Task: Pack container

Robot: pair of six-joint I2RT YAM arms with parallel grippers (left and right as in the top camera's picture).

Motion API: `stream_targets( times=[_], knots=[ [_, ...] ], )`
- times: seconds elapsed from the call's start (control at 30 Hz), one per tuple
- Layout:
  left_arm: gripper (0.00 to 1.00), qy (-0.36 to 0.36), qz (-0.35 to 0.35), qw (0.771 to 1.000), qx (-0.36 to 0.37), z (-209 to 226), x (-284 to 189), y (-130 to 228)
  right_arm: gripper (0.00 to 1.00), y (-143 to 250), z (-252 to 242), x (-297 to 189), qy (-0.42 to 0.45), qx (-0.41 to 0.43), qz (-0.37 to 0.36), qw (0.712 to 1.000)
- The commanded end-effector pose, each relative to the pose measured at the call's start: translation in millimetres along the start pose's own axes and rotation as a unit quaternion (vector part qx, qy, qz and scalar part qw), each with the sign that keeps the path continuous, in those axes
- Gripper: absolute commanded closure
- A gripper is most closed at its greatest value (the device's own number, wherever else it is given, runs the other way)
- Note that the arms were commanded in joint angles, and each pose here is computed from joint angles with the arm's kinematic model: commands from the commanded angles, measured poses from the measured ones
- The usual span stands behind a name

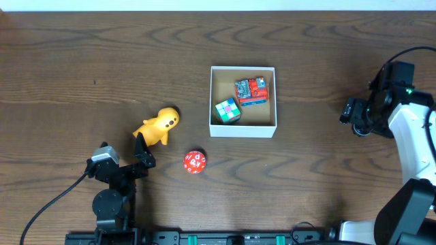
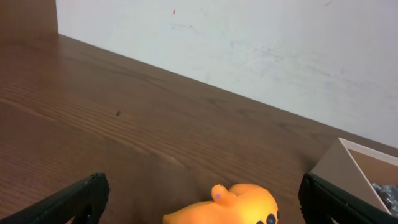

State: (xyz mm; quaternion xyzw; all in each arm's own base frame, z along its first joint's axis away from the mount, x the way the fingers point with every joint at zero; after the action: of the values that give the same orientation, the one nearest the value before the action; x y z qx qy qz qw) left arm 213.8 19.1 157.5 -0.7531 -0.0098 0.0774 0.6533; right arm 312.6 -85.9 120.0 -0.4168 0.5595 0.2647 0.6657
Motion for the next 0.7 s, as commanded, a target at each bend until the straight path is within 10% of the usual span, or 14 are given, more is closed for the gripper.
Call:
stream_targets(
  times=[0.0,0.67],
  knots=[
    [0.02,-0.007,0.025,1.0,0.01,3,1,16,0.08,-3,-12,4,0.034,0.016,-0.019,0.999],
    [0.02,-0.007,0.025,1.0,0.01,3,1,16,0.04,-14,-33,48,0.058,0.07,-0.008,0.996]
  ],
)
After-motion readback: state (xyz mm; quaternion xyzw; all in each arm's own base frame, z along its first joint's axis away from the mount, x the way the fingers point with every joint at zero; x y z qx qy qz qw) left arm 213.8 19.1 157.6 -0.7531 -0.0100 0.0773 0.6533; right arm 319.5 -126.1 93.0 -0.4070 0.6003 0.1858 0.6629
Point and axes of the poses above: each gripper's point midway between its finger pads, its own x axis out along the fingers, its own z axis along the line the jaws close on, y = z × x, the point moved 3 cm from there along -x, back along the fingers, and after that the axes turned 9 degrees about x, right-handed, at the moved point
